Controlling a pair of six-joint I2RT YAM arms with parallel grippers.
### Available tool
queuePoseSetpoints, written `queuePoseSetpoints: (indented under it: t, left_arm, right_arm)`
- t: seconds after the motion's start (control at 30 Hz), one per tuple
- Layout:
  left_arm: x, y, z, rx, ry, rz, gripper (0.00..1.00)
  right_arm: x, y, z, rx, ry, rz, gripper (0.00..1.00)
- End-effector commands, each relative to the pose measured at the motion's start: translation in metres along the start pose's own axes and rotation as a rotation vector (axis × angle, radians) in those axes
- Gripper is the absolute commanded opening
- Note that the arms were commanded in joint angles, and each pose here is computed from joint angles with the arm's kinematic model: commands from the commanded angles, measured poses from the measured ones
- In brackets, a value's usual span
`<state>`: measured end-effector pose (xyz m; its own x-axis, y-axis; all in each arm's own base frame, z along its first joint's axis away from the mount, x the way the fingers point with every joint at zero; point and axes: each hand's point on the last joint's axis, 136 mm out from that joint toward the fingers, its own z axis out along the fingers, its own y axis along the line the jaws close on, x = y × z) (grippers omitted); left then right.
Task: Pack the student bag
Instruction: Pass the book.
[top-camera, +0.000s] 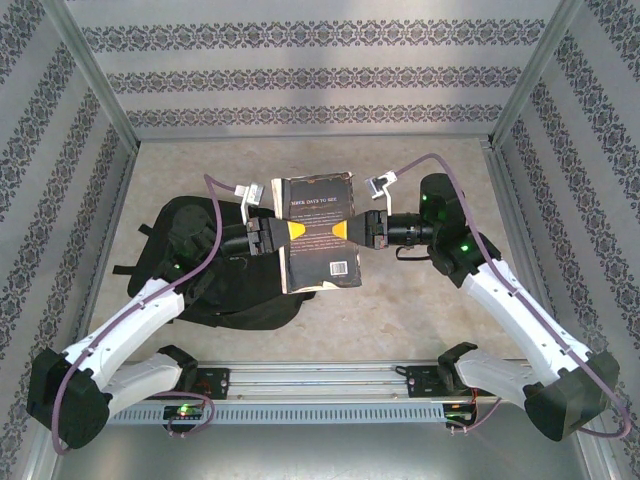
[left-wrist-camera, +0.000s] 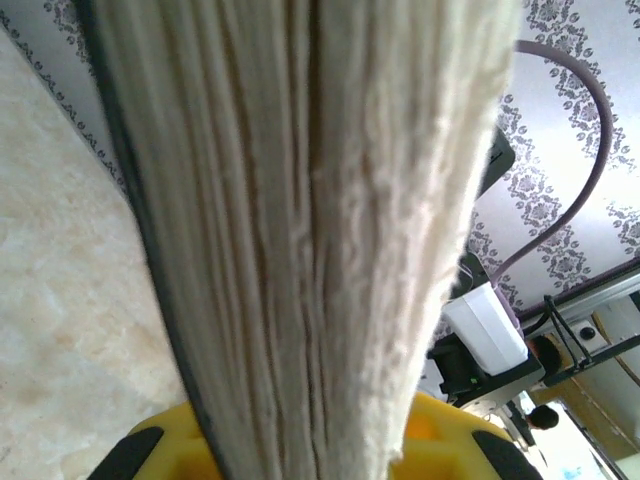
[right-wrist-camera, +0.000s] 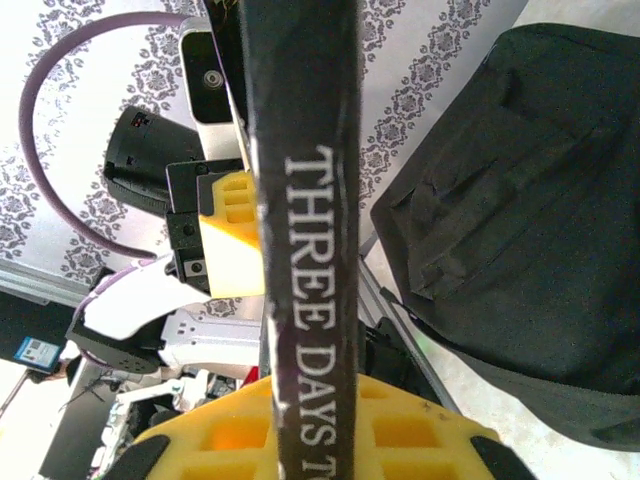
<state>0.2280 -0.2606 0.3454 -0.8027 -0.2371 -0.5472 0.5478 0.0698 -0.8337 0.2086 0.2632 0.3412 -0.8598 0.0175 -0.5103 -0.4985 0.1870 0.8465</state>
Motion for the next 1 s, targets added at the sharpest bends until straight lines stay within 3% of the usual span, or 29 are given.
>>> queuePoseSetpoints:
  t: [0.0, 0.17, 0.27, 0.33, 0.47, 0.7, 0.97]
  left_arm:
    - [-0.028, -0.031, -0.001, 0.052, -0.122, 0.122, 0.0]
    - [-0.068, -0.046, -0.009, 0.108, -0.342, 0.132, 0.0]
    - [-0.089, -0.056, -0.018, 0.135, -0.47, 0.145, 0.0]
    - [-0.097, -0.059, -0.021, 0.146, -0.53, 0.146, 0.0]
    - [-0.106, -0.059, -0.02, 0.158, -0.586, 0.134, 0.0]
    - [-0.113, -0.055, -0.017, 0.149, -0.671, 0.11, 0.0]
    - [-0.111, -0.047, -0.019, 0.135, -0.724, 0.076, 0.0]
  right_arm:
    - [-0.01, 0.001, -0.008, 0.036, -0.082, -0.041, 0.32]
    - [-0.033, 0.0, -0.02, 0.031, -0.285, -0.003, 0.58]
    - [-0.055, -0.007, -0.042, 0.042, -0.55, 0.037, 0.72]
    - [-0.062, -0.008, -0.052, 0.045, -0.674, 0.037, 0.75]
    - [-0.072, 0.003, -0.048, -0.035, -0.772, 0.046, 0.75]
    - [-0.083, 0.039, -0.014, -0.109, -0.808, -0.004, 0.73]
    - [-0.094, 0.059, 0.003, -0.156, -0.845, -0.053, 0.43]
